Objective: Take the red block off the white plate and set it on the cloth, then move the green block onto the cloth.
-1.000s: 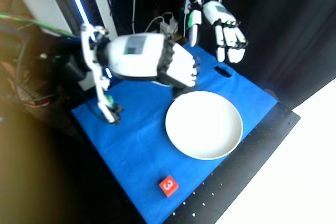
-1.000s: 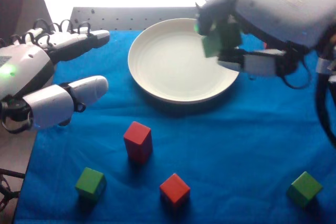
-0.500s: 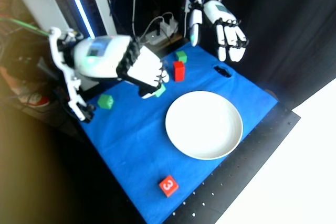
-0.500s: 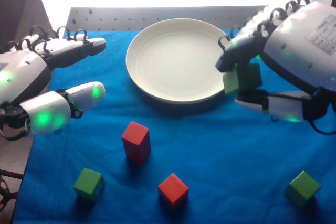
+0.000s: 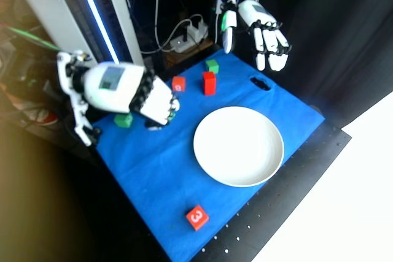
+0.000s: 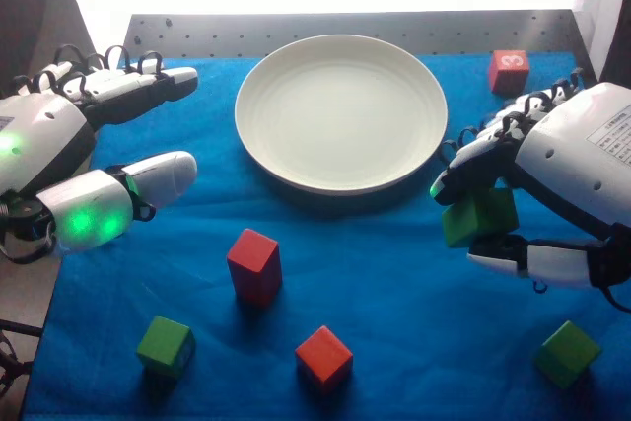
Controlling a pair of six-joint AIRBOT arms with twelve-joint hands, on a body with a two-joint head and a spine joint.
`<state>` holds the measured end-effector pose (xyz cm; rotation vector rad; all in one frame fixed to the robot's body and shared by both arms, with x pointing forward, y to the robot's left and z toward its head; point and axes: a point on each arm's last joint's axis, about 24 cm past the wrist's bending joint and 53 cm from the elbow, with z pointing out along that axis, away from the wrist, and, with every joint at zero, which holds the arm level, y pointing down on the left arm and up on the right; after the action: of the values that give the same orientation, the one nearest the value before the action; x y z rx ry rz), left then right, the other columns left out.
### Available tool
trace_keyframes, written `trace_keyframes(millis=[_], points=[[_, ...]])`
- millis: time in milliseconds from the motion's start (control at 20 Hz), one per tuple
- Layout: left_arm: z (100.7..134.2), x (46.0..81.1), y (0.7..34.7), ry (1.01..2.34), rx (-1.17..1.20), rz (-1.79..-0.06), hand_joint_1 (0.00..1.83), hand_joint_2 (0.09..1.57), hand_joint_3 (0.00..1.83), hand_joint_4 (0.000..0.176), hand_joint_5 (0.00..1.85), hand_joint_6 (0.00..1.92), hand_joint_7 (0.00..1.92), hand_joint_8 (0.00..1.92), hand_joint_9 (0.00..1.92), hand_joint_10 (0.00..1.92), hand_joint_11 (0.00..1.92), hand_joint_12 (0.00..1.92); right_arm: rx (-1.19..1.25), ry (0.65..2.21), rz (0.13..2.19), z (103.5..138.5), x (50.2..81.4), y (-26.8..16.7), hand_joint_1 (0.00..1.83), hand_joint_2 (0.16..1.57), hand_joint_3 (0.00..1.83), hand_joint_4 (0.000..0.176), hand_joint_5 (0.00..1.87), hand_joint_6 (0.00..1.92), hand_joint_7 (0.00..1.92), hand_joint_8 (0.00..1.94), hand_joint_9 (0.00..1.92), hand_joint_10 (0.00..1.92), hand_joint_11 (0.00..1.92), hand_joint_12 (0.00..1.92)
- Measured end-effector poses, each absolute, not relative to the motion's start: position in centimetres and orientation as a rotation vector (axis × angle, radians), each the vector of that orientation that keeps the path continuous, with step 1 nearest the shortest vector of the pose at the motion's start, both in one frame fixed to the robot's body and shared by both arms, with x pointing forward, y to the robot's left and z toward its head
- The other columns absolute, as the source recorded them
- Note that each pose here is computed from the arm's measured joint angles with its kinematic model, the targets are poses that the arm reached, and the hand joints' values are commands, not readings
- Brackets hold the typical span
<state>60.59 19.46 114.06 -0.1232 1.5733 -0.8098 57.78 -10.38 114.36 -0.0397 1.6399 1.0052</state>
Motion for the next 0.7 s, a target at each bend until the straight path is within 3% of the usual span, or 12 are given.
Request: trace_keyframes(millis=[50, 100, 150, 200, 300, 400, 550, 600, 650, 700], points=[[114.07, 60.60, 19.47, 1.573, -0.123, -0.809, 0.16, 1.30, 0.00, 0.116, 0.34, 0.00, 0.27, 0.00, 0.31, 0.00, 0.00, 0.89, -0.035, 1.644, 1.005, 114.13, 57.70, -10.46, 1.26, 1.14, 0.00, 0.000, 1.03, 0.63, 0.88, 1.46, 0.81, 1.67, 0.73, 1.91], [114.06, 60.62, 19.50, 1.573, -0.125, -0.809, 0.15, 1.30, 0.00, 0.118, 0.33, 0.00, 0.28, 0.00, 0.31, 0.00, 0.00, 0.89, -0.028, 1.660, 1.004, 113.62, 57.60, -10.55, 1.27, 1.08, 0.00, 0.000, 1.13, 0.84, 0.97, 0.98, 0.80, 1.09, 0.45, 1.60], [114.06, 60.62, 19.50, 1.573, -0.125, -0.809, 0.15, 1.30, 0.00, 0.118, 0.33, 0.00, 0.28, 0.00, 0.31, 0.00, 0.00, 0.89, -0.028, 1.662, 1.004, 113.59, 57.60, -10.54, 1.27, 1.08, 0.00, 0.000, 1.13, 0.84, 0.97, 0.98, 0.80, 1.09, 0.45, 1.60], [114.07, 60.62, 19.51, 1.573, -0.125, -0.808, 0.14, 1.30, 0.00, 0.125, 0.33, 0.00, 0.28, 0.00, 0.32, 0.01, 0.00, 0.93, -0.022, 1.664, 1.003, 113.54, 57.65, -10.62, 1.30, 1.00, 0.00, 0.000, 0.84, 0.70, 0.92, 0.65, 0.83, 0.93, 0.55, 1.52], [114.08, 60.61, 19.49, 1.573, -0.125, -0.809, 0.13, 1.29, 0.00, 0.129, 0.33, 0.00, 0.28, 0.00, 0.32, 0.00, 0.00, 0.93, -0.015, 1.659, 1.005, 113.65, 57.71, -10.69, 1.25, 0.97, 0.00, 0.000, 0.76, 0.60, 0.85, 0.62, 0.77, 0.97, 0.57, 1.54], [114.07, 60.62, 19.50, 1.573, -0.126, -0.809, 0.13, 1.30, 0.00, 0.124, 0.34, 0.00, 0.28, 0.00, 0.33, 0.00, 0.00, 0.98, -0.011, 1.661, 1.004, 113.60, 57.74, -10.74, 1.06, 0.88, 0.00, 0.000, 0.57, 0.35, 0.62, 0.68, 0.58, 1.13, 0.48, 1.57], [114.08, 60.62, 19.51, 1.572, -0.126, -0.809, 0.14, 1.29, 0.00, 0.114, 0.34, 0.00, 0.29, 0.00, 0.33, 0.00, 0.00, 0.96, -0.006, 1.660, 1.010, 113.66, 57.74, -10.74, 0.95, 0.86, 0.00, 0.000, 0.45, 0.29, 0.47, 0.74, 0.41, 1.20, 0.32, 1.66], [114.09, 60.62, 19.52, 1.572, -0.127, -0.809, 0.14, 1.29, 0.00, 0.108, 0.34, 0.00, 0.28, 0.00, 0.32, 0.00, 0.00, 0.94, -0.005, 1.659, 1.010, 113.67, 57.74, -10.74, 0.89, 0.84, 0.00, 0.000, 0.40, 0.29, 0.35, 1.03, 0.37, 1.38, 0.33, 1.74], [114.11, 60.63, 19.53, 1.571, -0.127, -0.809, 0.14, 1.30, 0.00, 0.113, 0.34, 0.00, 0.28, 0.00, 0.31, 0.00, 0.00, 0.93, -0.005, 1.659, 1.011, 113.69, 57.74, -10.75, 0.85, 0.85, 0.00, 0.000, 0.38, 0.29, 0.30, 1.08, 0.32, 1.39, 0.28, 1.75], [114.16, 60.59, 19.53, 1.568, -0.129, -0.810, 0.15, 1.29, 0.00, 0.107, 0.34, 0.00, 0.28, 0.00, 0.31, 0.00, 0.00, 0.91, -0.004, 1.660, 1.011, 113.67, 57.74, -10.74, 0.83, 0.85, 0.00, 0.000, 0.35, 0.30, 0.24, 1.07, 0.26, 1.37, 0.22, 1.76]])
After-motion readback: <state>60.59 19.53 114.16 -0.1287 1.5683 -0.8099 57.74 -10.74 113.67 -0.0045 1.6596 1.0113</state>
